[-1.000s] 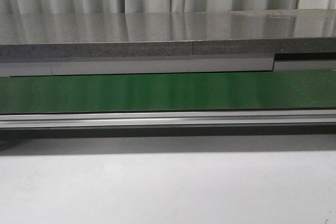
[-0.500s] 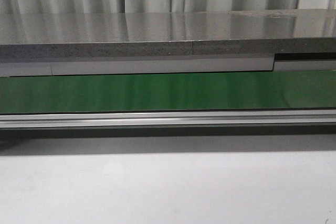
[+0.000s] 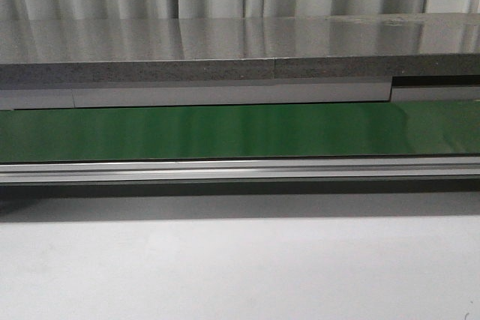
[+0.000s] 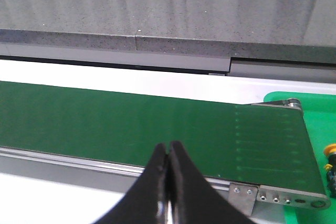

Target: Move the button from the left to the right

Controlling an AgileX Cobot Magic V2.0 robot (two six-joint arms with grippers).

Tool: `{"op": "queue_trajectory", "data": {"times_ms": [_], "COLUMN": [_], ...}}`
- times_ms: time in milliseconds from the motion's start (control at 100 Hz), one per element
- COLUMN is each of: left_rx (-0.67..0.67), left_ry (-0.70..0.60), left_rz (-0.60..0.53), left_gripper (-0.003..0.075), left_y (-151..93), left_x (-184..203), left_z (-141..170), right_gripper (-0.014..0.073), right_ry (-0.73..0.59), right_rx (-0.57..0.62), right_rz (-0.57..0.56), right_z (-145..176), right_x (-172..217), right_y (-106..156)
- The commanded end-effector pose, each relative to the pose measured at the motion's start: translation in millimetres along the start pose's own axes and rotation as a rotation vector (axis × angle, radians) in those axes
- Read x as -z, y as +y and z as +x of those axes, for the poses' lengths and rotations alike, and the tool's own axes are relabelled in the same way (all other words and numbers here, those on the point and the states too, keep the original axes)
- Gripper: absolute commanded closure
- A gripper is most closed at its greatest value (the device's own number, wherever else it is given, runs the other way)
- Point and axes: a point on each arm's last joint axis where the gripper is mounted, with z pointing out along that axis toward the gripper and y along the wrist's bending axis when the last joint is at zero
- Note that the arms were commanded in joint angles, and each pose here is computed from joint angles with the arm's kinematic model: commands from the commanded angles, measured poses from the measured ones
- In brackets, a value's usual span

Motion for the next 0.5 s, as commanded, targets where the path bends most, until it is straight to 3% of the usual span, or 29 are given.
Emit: {"op": "queue_trajectory", "data": {"times_ms": [0, 220, 490], "left_rx": [0.016, 0.016, 0.016], "left_ry": [-0.103, -0.103, -0.103], "left_rz": [-0.016, -0.016, -0.016], "left_gripper": [0.0739, 0.0739, 0.0739], "left_y": [2, 2, 2], "left_x": [2, 2, 2], "left_z": [-16, -16, -16], "right_gripper": [0.0662, 0.0662, 0.0662], "right_ry": [-0.09, -0.184, -0.259], "right_rx": [-0.001, 0.048, 0.024], "right_rz": [0.022, 0.046, 0.04], "right_z": [-13, -3, 38], "right_x": [2, 8, 13], "right_y": [-2, -4, -6]}}
